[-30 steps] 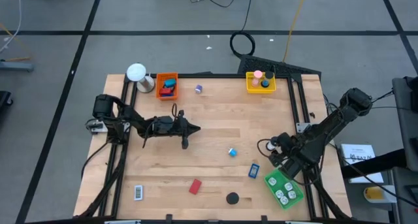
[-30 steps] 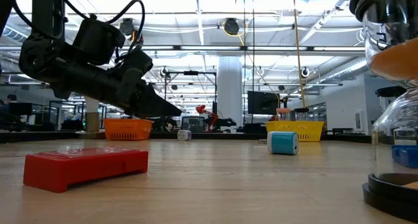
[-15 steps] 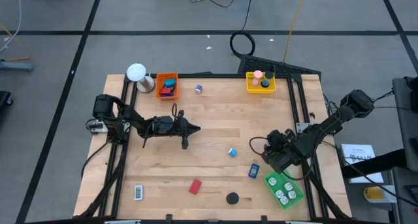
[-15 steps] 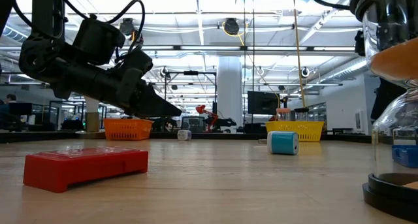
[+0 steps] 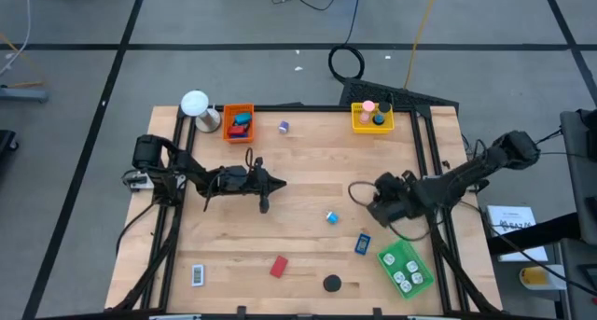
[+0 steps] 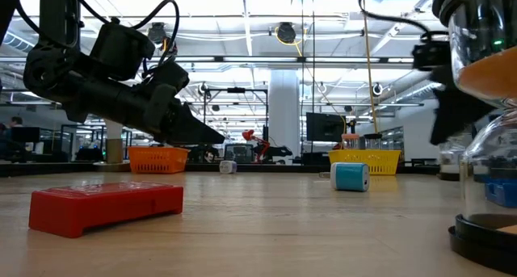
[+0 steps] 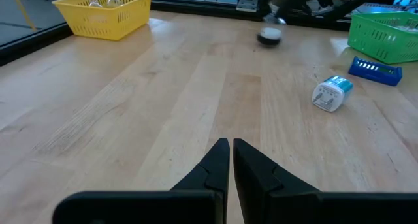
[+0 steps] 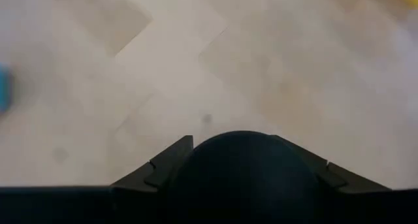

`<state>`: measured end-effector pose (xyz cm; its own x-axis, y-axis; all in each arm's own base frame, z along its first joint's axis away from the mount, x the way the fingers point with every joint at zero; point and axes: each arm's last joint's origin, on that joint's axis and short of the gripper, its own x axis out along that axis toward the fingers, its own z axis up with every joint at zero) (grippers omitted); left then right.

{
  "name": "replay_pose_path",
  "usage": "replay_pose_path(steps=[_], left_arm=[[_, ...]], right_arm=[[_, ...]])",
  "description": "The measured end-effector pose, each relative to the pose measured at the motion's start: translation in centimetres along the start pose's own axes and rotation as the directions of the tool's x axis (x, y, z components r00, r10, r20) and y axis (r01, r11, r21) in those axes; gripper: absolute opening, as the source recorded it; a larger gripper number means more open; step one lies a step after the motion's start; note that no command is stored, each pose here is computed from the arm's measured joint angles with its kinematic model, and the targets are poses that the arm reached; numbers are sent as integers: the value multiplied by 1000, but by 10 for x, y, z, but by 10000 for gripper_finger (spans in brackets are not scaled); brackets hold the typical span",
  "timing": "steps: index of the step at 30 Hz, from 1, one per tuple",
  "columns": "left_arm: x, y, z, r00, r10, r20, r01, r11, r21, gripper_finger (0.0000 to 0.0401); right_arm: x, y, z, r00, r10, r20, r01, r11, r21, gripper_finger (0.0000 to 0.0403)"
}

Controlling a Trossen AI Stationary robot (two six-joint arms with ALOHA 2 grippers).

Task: Pick & Place Office items
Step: Put the white hourglass into the yellow bin

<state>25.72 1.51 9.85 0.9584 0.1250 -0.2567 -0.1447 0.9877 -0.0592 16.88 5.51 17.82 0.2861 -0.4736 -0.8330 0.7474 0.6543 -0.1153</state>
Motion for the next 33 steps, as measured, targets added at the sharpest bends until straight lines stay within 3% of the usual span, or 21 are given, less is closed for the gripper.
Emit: replay_pose_path(steps=[5,14,22,33], left_arm=[[0,0,0,1000,0,0,0,1000,1,21],[0,0,0,1000,0,0,0,1000,5,21],[0,0,0,1000,0,0,0,1000,9,21],[0,0,-1,1000,1,-7,-1,1000,9,21]], right_arm=[[13,-25,41,998,-47,50,46,999,18,182],[28,-87,111,974,17,228,-47,991,129,182],[50,-134,141,970,-64,235,12,976,219,185],[66,-160,176,964,-153,216,98,964,246,183]])
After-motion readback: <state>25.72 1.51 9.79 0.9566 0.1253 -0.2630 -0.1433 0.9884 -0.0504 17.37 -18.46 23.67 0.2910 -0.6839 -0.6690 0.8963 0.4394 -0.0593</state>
